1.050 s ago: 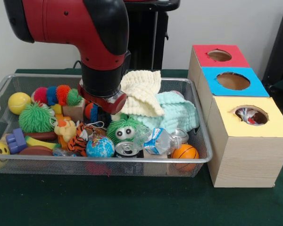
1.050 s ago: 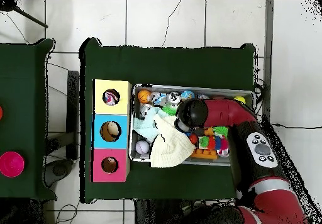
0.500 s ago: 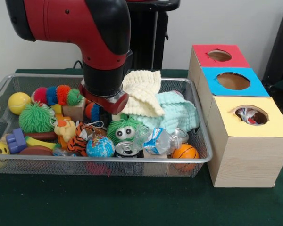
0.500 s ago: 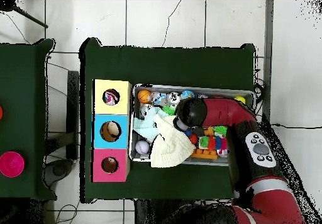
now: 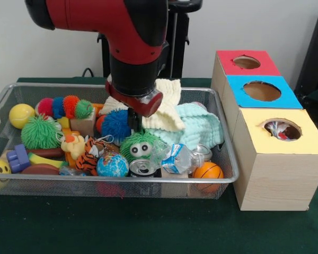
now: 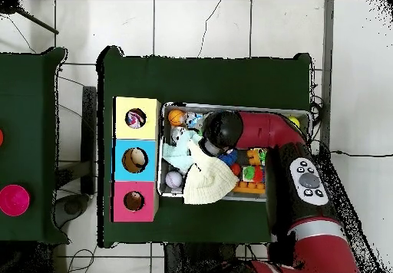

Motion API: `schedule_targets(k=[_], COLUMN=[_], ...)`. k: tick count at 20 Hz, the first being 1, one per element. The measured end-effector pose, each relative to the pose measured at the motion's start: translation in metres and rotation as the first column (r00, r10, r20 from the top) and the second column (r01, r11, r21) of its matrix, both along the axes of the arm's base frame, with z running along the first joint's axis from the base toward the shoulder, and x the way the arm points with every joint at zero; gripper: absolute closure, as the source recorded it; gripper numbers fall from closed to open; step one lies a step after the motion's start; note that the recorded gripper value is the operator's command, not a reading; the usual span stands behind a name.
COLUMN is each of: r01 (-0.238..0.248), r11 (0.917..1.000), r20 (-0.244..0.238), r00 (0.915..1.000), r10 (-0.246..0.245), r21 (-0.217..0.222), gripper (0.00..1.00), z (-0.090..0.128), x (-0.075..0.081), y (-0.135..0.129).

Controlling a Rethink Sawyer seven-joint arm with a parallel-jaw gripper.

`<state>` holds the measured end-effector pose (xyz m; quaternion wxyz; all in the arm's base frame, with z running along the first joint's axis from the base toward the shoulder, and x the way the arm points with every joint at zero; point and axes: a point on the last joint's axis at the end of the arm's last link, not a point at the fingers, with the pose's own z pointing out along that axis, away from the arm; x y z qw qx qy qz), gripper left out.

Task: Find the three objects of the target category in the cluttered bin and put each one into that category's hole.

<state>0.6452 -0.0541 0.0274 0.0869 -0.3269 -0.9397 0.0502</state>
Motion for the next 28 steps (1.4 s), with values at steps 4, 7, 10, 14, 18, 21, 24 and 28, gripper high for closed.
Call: schedule_targets(k=[4,7,10,14,18,21,24,28], r01=[0.005,0.006,0.005,0.011,0.031,0.042,0.051,0.063], r11=[1.0000,0.9999,1.0000,0.9999,0.9991,0.9986,0.9983,0.9979], r20=[-0.032,-0.030,-0.015,0.006,0.038,0.043,0.035,0.011], r00=[0.9995,0.9995,0.9999,0.9999,0.9987,0.9982,0.9980,0.9979], r10=[-0.005,-0.006,-0.005,-0.011,-0.032,-0.043,-0.052,-0.064], r21=[0.007,0.009,0.007,0.012,0.029,0.034,0.027,0.015], gripper=[1.00,1.00,1.00,1.00,1.00,1.00,1.00,0.00], z=[0.015,0.020,0.025,0.029,0.024,0.015,0.001,-0.012], x=[0.007,0.016,0.031,0.047,0.072,0.079,0.082,0.076], y=[0.017,0.027,0.039,0.048,0.054,0.056,0.064,0.087])
